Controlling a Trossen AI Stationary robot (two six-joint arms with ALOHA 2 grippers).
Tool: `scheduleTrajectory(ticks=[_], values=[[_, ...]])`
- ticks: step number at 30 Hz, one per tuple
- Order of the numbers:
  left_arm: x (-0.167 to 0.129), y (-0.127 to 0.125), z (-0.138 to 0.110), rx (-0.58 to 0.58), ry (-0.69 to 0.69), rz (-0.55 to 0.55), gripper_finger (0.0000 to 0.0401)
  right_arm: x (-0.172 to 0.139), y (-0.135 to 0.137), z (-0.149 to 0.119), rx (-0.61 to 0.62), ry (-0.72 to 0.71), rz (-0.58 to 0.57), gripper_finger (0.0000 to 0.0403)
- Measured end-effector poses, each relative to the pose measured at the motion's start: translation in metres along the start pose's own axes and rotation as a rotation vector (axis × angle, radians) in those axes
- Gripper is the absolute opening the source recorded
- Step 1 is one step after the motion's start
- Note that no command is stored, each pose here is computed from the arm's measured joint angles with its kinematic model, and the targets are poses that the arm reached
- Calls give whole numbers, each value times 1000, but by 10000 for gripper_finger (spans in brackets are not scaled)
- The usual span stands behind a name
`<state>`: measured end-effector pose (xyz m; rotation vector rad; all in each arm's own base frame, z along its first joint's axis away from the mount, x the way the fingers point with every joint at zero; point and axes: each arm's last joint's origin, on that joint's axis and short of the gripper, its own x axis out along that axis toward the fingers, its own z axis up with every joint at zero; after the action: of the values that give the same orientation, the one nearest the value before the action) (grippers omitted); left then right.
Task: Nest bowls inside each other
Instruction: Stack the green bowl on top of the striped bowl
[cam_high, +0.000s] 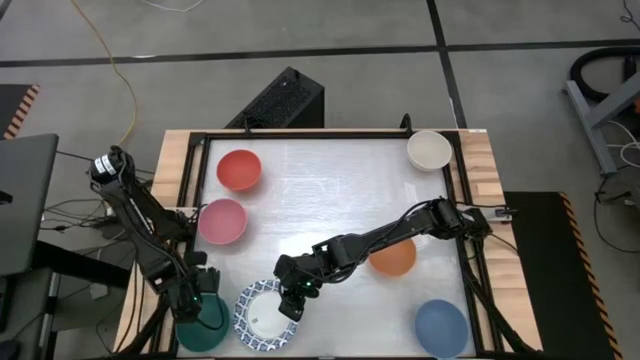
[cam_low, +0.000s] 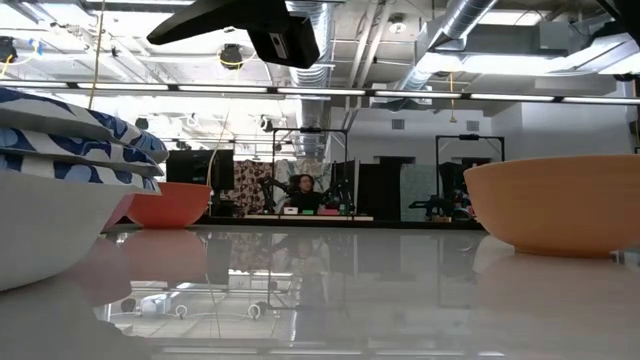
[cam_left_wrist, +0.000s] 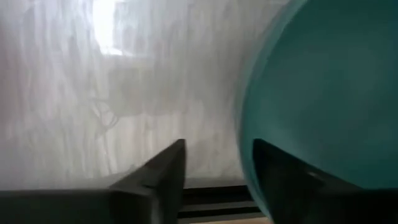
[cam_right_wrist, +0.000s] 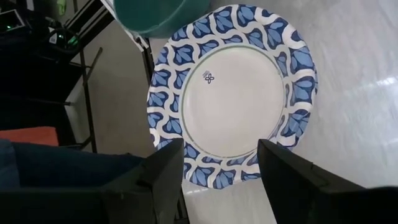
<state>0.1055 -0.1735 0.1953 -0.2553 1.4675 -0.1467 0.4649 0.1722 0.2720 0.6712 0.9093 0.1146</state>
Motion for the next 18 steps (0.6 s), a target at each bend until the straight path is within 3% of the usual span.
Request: scheduleTrajectory(ticks=[6,18], values=[[0,0,0,-18,-2,3,19,0,0,0,-5,-2,-2,223],[0,0,1,-187,-43,17,1,0,-1,1,-7,-7,-6,223]])
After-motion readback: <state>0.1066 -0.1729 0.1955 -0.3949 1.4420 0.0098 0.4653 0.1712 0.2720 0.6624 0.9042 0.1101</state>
